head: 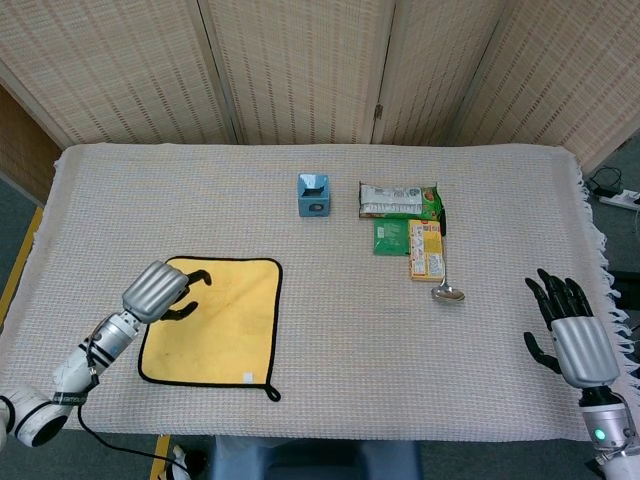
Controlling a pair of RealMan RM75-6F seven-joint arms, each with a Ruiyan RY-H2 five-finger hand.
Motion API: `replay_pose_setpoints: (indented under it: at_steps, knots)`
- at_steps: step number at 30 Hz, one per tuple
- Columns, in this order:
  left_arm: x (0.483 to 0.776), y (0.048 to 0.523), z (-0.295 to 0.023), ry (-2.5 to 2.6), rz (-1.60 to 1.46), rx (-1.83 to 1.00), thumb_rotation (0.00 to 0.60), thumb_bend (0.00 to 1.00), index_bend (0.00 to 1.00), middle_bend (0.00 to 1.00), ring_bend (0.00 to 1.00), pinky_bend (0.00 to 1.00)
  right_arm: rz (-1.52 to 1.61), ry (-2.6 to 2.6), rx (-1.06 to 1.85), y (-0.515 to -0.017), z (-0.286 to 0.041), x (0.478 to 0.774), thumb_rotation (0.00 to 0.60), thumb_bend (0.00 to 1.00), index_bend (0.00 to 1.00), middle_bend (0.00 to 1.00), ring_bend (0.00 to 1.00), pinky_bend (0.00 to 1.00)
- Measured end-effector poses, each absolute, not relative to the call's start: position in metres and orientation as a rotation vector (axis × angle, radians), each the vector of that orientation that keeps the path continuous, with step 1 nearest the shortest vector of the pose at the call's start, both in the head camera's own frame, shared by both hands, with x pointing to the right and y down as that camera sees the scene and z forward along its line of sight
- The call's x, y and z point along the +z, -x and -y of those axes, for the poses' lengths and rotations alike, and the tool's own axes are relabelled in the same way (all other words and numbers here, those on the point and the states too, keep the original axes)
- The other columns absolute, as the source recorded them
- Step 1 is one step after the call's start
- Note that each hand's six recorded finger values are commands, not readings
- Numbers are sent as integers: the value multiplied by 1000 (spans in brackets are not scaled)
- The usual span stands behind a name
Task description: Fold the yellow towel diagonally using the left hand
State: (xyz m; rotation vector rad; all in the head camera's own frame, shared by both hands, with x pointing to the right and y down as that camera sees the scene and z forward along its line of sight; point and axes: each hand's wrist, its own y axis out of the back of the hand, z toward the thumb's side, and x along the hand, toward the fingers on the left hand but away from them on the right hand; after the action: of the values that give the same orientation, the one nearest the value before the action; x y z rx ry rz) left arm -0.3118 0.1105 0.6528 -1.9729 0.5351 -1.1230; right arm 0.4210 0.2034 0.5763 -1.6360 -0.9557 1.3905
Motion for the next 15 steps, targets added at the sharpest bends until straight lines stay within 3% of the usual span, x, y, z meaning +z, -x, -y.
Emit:
replay_pose_setpoints:
  at_steps: [15]
  knots:
    - [703, 280, -78, 2022, -523, -1167, 600, 469, 379, 1000, 1000, 1000, 966, 1639, 1443, -440, -211, 579, 600, 451, 0, 0, 0, 0]
